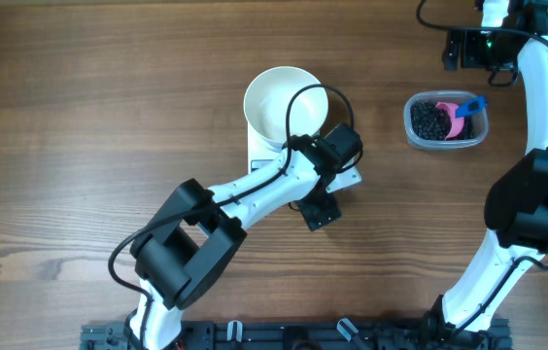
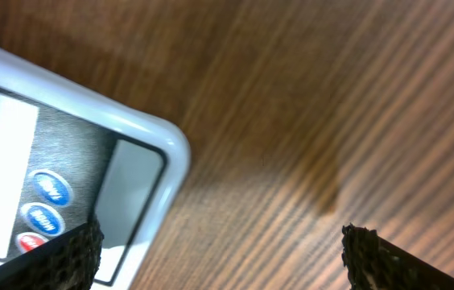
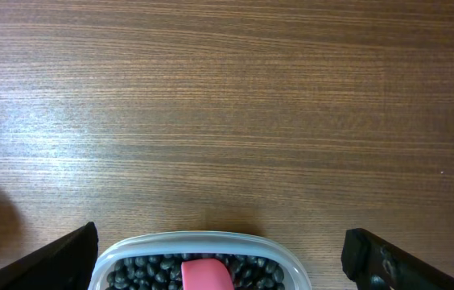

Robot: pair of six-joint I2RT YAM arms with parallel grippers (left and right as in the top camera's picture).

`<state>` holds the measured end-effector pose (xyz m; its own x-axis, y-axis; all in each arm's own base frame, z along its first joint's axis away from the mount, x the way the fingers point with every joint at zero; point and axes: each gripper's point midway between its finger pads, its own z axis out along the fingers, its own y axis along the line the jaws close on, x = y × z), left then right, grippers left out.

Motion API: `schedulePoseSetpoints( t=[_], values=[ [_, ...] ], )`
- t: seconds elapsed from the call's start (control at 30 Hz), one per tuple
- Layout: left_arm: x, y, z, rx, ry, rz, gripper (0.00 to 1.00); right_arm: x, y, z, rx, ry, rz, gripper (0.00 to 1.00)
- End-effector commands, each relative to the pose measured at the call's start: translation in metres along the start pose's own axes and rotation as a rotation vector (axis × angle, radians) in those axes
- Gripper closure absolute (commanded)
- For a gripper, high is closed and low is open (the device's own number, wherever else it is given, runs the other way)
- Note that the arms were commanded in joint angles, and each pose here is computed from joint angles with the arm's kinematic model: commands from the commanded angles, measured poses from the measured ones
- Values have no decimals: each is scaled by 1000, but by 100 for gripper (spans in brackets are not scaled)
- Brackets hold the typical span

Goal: Scoop item into bowl and weigh 150g on scale

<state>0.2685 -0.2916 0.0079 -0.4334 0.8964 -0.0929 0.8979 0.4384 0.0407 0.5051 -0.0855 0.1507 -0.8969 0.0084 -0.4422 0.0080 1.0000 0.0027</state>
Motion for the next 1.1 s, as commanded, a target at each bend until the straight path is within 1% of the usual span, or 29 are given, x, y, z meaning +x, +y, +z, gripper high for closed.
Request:
schedulePoseSetpoints(
  t=[0.0,0.5,0.53,0.6,0.77,0.83,0.9,0.93,1.0,1.07],
  values=[
    [43,-7,52,32,178,-56,0,-10,-1,-16,13,-44,9,0],
    [45,-8,60,38,189,-57,0,-10,-1,-16,13,-44,9,0],
    [44,-7,61,32,187,-56,0,-10,-1,-16,13,-44,9,0],
    [41,7,63,-48,176,-107,0,-10,-1,-16,13,-43,9,0],
    [37,10,60,-63,159,-109,0,-10,-1,-16,13,-44,9,0],
    [27,7,44,-65,112,-148,0,-10,-1,-16,13,-44,9,0],
    [13,-2,18,-30,36,-149,0,-10,-1,-16,13,-43,9,0],
    [5,-5,-5,-29,-20,-176,0,-10,-1,-16,13,-43,9,0],
    [0,-6,-38,-29,-88,-238,0,-10,-1,-16,13,-43,9,0],
    [0,-12,-69,-2,-140,-270,0,-10,-1,-16,13,-43,9,0]
  ],
)
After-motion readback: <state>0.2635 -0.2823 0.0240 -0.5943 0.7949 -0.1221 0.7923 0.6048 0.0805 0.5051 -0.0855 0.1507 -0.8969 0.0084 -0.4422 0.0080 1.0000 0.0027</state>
